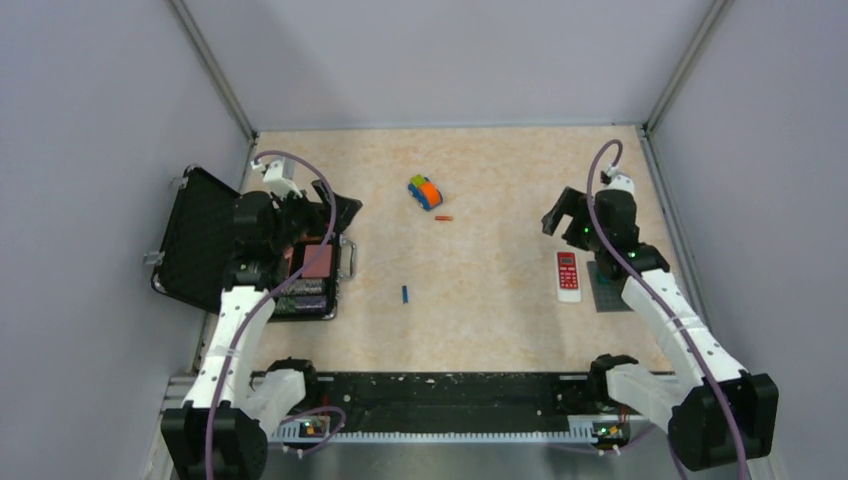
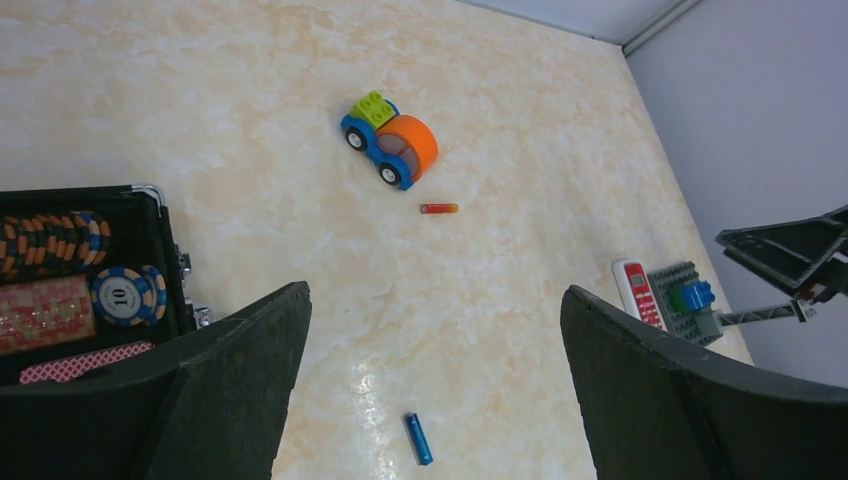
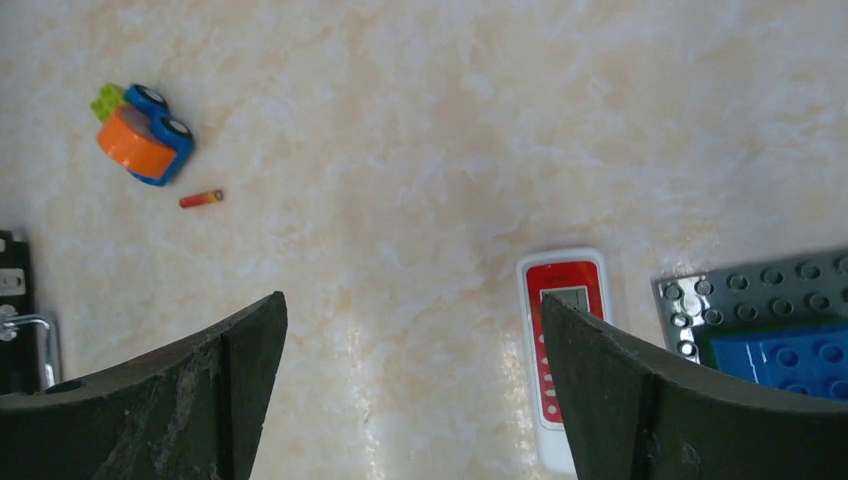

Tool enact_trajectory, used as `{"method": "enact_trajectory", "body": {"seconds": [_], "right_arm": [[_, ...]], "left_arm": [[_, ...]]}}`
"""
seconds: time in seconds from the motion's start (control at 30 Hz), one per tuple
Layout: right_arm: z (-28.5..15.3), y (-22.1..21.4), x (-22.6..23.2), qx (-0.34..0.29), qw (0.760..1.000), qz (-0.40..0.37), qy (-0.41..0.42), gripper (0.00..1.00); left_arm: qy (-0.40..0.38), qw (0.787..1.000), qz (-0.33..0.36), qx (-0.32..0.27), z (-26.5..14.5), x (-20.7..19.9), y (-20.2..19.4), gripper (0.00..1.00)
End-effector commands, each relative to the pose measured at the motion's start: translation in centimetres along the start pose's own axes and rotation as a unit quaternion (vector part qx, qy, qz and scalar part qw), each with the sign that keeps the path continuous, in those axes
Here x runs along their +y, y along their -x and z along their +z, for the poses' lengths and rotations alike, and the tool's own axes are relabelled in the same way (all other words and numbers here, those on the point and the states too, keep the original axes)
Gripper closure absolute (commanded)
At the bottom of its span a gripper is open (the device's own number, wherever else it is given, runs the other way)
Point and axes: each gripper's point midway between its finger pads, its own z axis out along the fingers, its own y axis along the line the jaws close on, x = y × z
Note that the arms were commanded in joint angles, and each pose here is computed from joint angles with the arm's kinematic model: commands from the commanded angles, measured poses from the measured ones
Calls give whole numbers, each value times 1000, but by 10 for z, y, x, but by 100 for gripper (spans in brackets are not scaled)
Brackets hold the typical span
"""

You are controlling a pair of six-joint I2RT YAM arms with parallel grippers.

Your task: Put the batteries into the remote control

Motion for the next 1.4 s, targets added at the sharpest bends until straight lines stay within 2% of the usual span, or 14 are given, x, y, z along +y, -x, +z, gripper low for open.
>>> {"method": "enact_trajectory", "body": {"seconds": [0.0, 0.23, 0.5, 0.7, 0.83, 0.97, 1.13, 1.23, 1.37], "right_arm": [[11, -44, -30, 58, 995, 2, -76, 4], [31, -71, -60, 127, 980, -61, -143, 5], [44, -106, -72, 199, 964, -66, -163, 6], [49, -113, -78, 215, 958, -78, -176, 7], [47, -129, -94, 259, 937, -95, -213, 9], [46, -136, -97, 270, 933, -89, -219, 17], [46, -133, -91, 259, 941, -79, -204, 46], [50, -131, -70, 256, 953, -66, -151, 57], [53, -125, -21, 261, 964, -33, -32, 65]], "left_arm": [[-36, 999, 5, -9, 3, -12, 6, 1], [-26, 1000, 2, -4, 5, -6, 2, 2], [-8, 1000, 0, 6, 9, 5, -7, 3], [-2, 1000, -2, 13, 10, 10, -14, 3], [21, 1000, 0, 7, 9, 17, -12, 4], [37, 999, 7, 2, 6, 22, -10, 4], [23, 1000, 9, 1, 9, 16, -8, 5], [17, 1000, 20, 10, 10, 12, -15, 5], [1, 1000, 18, 19, 12, 3, -20, 5]]}}
